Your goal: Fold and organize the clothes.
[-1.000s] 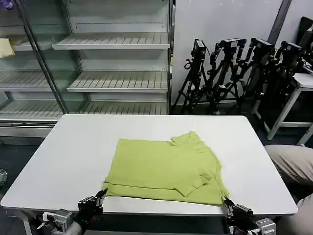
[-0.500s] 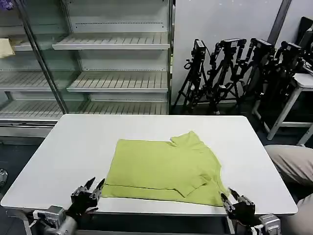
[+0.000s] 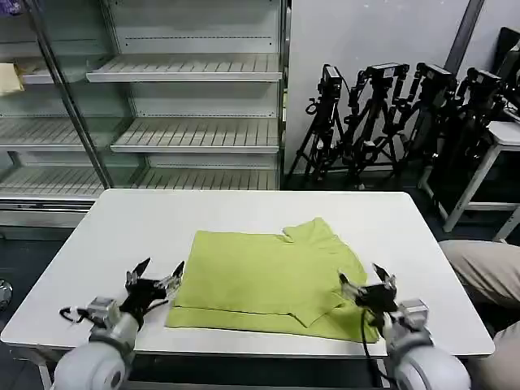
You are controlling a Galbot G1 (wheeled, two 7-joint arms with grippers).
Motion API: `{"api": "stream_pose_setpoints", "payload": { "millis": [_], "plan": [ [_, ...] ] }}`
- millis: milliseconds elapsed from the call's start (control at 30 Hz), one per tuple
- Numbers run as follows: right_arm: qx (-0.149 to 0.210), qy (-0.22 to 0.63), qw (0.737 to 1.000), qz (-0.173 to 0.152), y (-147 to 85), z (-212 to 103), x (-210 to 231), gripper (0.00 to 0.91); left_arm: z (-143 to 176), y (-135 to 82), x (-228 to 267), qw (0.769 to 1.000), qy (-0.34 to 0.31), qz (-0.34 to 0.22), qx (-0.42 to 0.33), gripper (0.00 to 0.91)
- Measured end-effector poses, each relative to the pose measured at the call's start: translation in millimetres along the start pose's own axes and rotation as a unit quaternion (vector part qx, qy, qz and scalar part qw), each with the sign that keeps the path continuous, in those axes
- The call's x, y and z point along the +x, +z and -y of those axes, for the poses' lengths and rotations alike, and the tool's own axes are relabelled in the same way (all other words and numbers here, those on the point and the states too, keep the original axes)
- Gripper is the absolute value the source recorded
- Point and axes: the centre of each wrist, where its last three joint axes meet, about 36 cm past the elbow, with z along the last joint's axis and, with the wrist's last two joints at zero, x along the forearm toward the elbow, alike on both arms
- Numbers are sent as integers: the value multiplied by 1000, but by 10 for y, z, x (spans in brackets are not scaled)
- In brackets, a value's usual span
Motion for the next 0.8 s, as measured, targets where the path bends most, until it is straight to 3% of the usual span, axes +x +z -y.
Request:
{"api": "stream_pose_setpoints", "payload": {
  "millis": [467,800],
  "plan": [
    [-25,15,999,-19,-277,-132,-1246,907,-186,-174,-975,999,19,-42,-9,907],
    [-21,39,998,-48,-328,-166,-1769,907,-228,-228,-1477,996,29,-78,-11,907]
  ]
}}
